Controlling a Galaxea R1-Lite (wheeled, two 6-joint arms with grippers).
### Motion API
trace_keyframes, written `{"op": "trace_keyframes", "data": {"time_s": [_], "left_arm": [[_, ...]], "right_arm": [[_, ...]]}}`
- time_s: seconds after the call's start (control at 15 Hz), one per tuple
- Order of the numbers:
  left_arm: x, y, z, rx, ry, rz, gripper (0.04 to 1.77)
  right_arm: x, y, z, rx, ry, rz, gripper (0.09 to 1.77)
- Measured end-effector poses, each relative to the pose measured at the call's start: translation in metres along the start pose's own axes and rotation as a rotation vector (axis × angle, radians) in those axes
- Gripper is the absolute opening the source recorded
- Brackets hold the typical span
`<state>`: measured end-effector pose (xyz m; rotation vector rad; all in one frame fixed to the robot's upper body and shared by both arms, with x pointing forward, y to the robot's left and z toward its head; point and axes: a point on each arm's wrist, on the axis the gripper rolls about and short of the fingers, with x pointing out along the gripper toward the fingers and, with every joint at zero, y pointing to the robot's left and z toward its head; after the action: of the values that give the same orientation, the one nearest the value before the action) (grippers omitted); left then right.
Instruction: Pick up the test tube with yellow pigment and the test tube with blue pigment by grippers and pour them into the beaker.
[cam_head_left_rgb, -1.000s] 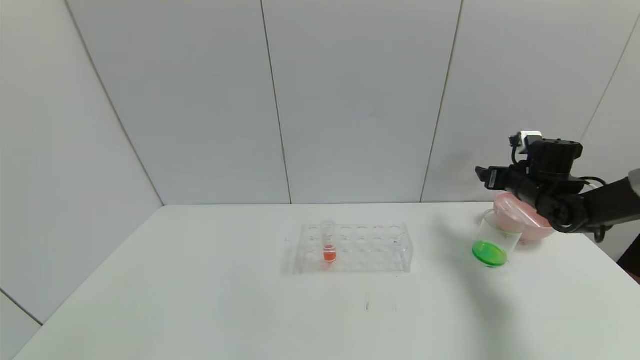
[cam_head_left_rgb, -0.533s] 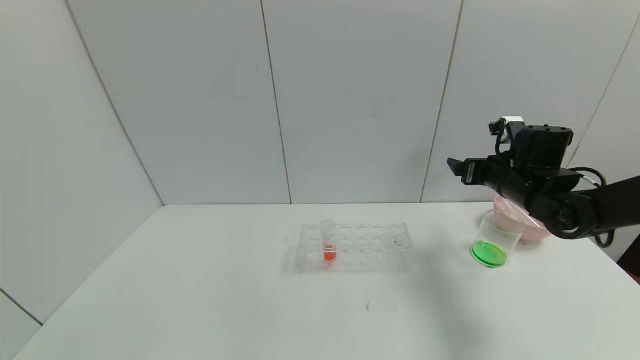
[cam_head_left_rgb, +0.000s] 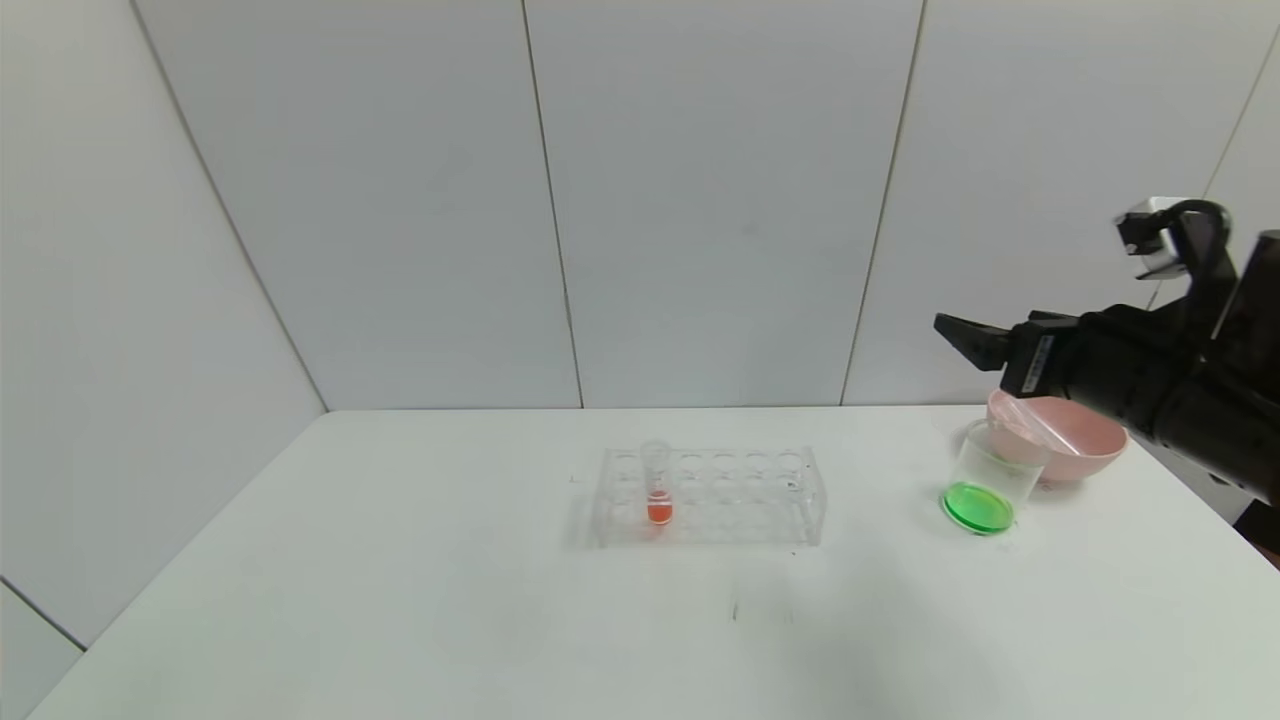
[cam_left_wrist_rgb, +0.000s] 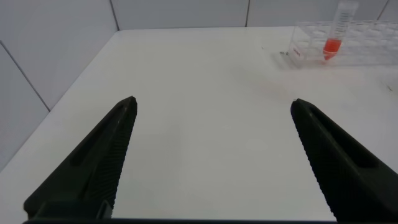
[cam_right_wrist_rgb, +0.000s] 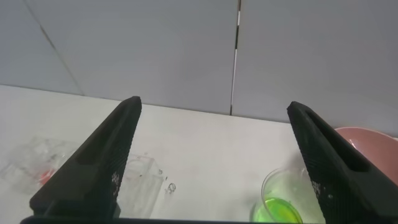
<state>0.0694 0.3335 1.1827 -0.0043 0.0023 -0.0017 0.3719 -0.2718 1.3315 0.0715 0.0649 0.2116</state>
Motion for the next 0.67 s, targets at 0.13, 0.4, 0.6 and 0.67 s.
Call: {"op": "trace_keyframes", "data": {"time_s": [0.13, 0.4, 0.6, 0.67], "left_arm": [[0.0, 0.0, 0.0, 0.0, 0.0, 0.0, 1.76], [0.0, 0.0, 0.0, 0.0, 0.0, 0.0, 1.76], [0.0, 0.0, 0.0, 0.0, 0.0, 0.0, 1.76], [0.0, 0.0, 0.0, 0.0, 0.0, 0.0, 1.76]], "right_arm": [[-0.036, 0.004, 0.004, -0.001, -0.027, 0.019, 1.69], [-0.104, 0.001, 0.018, -0.013, -0.139, -0.02, 1.7], [-0.158, -0.001, 0.027, -0.042, -0.269, -0.083, 1.7], [-0.175, -0.002, 0.03, -0.05, -0.314, -0.095, 1.7]]}}
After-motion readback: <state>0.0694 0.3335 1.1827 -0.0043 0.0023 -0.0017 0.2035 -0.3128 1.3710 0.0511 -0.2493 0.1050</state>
